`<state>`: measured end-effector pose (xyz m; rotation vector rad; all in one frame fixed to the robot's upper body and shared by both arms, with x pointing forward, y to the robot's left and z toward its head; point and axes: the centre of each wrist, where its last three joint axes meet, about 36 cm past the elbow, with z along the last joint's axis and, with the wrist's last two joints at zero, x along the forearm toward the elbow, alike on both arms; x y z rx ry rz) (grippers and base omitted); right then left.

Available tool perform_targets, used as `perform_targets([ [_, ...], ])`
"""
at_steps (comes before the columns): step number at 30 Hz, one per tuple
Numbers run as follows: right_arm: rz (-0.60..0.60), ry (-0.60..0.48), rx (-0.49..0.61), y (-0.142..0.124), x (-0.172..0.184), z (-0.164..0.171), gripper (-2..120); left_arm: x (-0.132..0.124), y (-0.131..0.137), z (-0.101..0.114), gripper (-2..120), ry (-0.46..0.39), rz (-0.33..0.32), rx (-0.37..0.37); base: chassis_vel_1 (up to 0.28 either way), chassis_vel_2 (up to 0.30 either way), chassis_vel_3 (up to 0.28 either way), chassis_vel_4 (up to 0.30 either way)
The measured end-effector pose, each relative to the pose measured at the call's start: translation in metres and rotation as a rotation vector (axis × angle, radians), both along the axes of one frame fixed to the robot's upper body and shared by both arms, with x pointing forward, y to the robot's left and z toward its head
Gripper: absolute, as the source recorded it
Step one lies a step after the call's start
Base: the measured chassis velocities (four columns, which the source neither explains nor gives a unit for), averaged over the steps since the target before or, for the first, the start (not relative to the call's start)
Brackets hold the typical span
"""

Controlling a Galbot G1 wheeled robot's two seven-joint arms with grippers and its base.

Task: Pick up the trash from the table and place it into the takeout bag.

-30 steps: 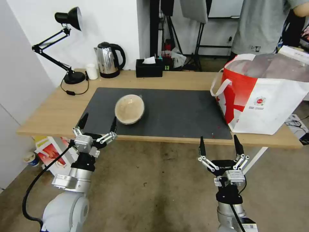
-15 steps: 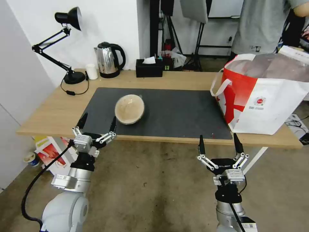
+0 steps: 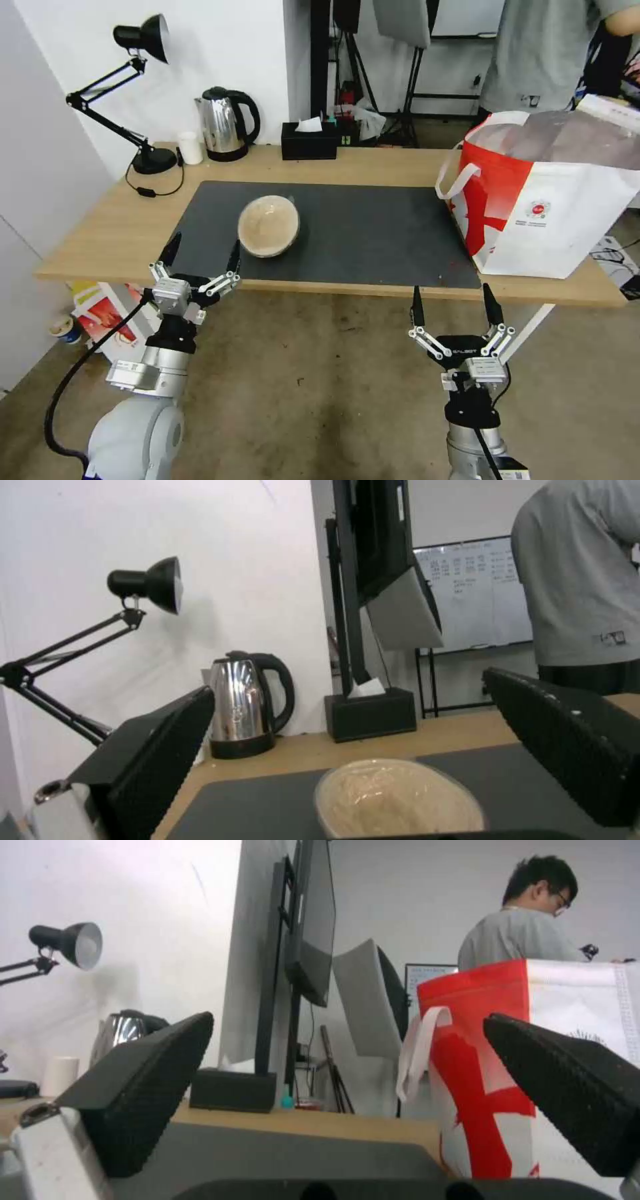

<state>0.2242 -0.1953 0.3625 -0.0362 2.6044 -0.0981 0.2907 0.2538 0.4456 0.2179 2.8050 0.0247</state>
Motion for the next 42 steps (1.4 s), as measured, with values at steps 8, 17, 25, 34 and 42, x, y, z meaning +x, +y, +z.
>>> perform_targets([
  [8, -0.001, 0.0, 0.0, 0.001, -0.001, -0.004, 100, 0.0, 0.0, 0.0, 100, 0.0, 0.001, -0.001, 0.0, 0.0, 0.0, 0.0],
  [17, -0.003, 0.0, -0.008, 0.002, -0.003, -0.006, 100, 0.0, 0.0, 0.0, 100, -0.001, 0.003, -0.002, 0.0, 0.0, 0.0, 0.0],
  [25, -0.003, 0.002, -0.009, 0.002, -0.003, -0.006, 100, 0.0, 0.002, -0.001, 100, 0.0, 0.005, 0.001, 0.0, 0.0, 0.0, 0.0],
  [34, -0.004, 0.002, -0.009, 0.002, -0.003, -0.006, 100, -0.002, 0.014, 0.003, 100, 0.01, -0.029, 0.038, 0.0, 0.0, 0.0, 0.0],
  [42, -0.004, 0.003, -0.009, 0.002, -0.003, -0.006, 100, 0.004, 0.035, 0.009, 100, 0.045, -0.106, 0.164, 0.0, 0.0, 0.0, 0.0],
])
